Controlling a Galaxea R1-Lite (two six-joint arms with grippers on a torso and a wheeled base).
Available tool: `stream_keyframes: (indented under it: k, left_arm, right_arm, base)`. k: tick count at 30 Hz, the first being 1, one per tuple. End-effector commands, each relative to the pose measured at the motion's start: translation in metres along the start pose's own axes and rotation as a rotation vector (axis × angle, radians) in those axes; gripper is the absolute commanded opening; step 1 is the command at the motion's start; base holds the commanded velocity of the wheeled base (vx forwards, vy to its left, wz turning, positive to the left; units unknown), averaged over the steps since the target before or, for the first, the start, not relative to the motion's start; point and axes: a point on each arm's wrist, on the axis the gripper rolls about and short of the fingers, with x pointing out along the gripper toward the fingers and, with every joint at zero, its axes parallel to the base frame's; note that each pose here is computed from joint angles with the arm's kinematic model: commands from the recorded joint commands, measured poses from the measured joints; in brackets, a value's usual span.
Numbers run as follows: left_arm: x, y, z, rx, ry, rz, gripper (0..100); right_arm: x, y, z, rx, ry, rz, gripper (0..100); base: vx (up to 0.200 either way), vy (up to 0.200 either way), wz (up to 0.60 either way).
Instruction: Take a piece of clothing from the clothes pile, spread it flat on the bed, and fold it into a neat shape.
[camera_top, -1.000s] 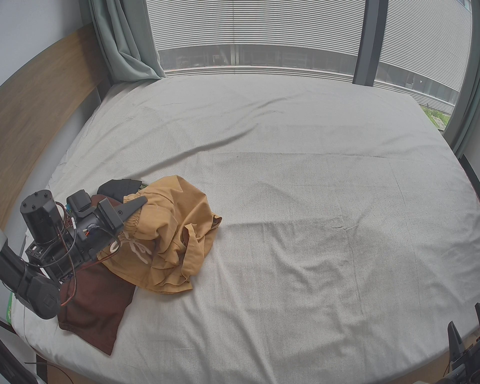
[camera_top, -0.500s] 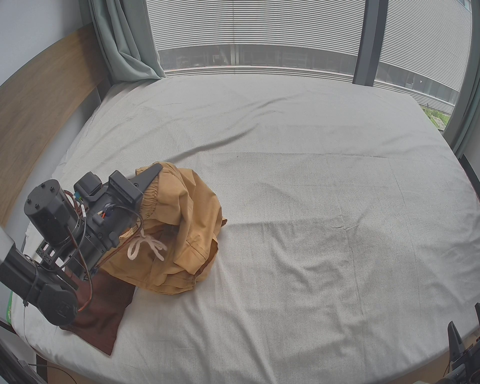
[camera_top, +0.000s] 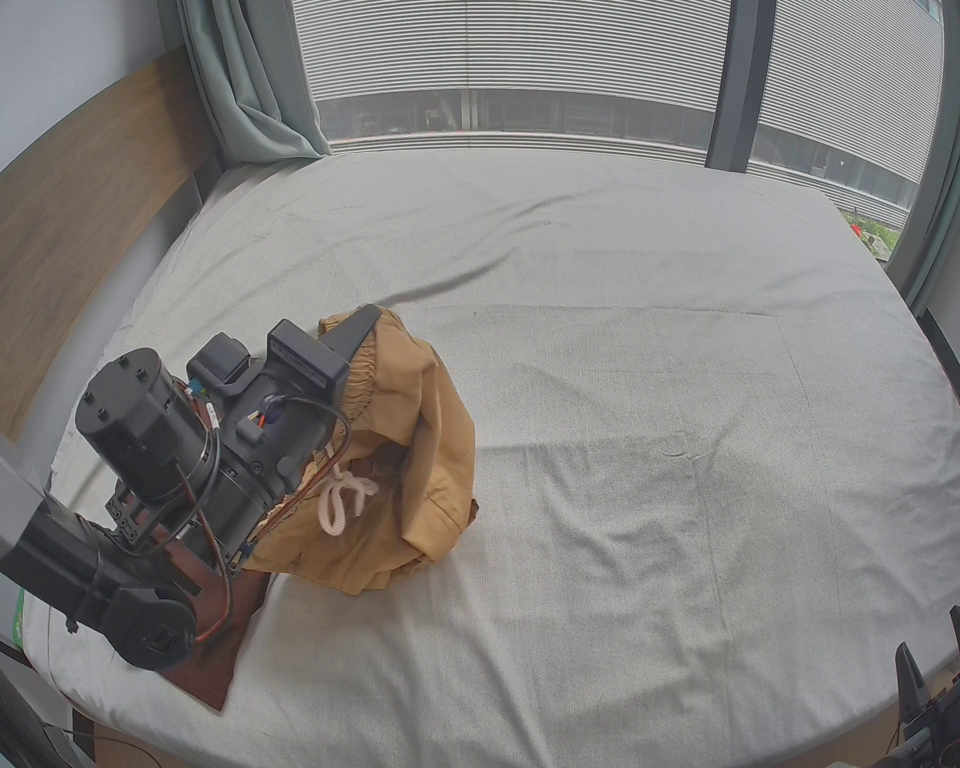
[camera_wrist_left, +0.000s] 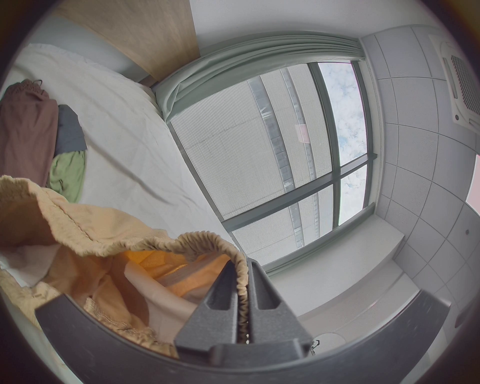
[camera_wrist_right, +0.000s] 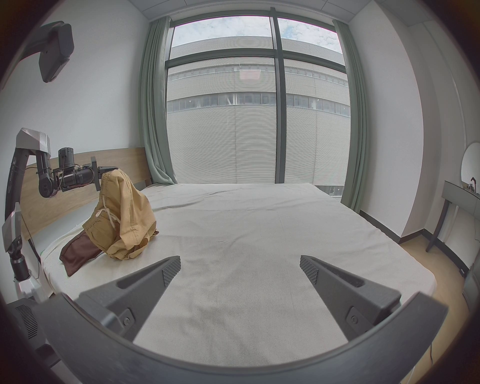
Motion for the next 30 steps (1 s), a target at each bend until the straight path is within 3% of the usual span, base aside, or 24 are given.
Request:
stream_keyframes:
  k: [1,9,15,21,30]
  left_arm:
    - [0.009,-0.012,-0.019,-0.022,0.025,-0.035,0]
    - [0.017,-0.031,-0.054,-0.052,0.115,-0.096,0]
    - [0.03,-0.02,-0.089,-0.056,0.188,-0.084,0]
    - [0.044,-0.017,-0.106,-0.061,0.229,-0.118,0]
    - [0.05,-0.038,-0.125,-0.086,0.302,-0.181,0]
  right_arm:
    - [0.0,0.0,-0.005,-0.001,0.001,0.001,100]
    - [0.0,0.0,-0.005,-0.001,0.001,0.002,100]
    - [0.0,0.0,-0.005,0.0,0.001,0.001,100]
    - [0.0,0.0,-0.005,0.0,0.001,0.001,100]
    - [0.0,0.0,-0.005,0.0,0.001,0.001,100]
  base:
    - [0.0,0.0,0.0]
    - [0.0,0.0,0.0]
    - [0.0,0.0,0.0]
    - [0.0,0.0,0.0]
    - [0.0,0.0,0.0]
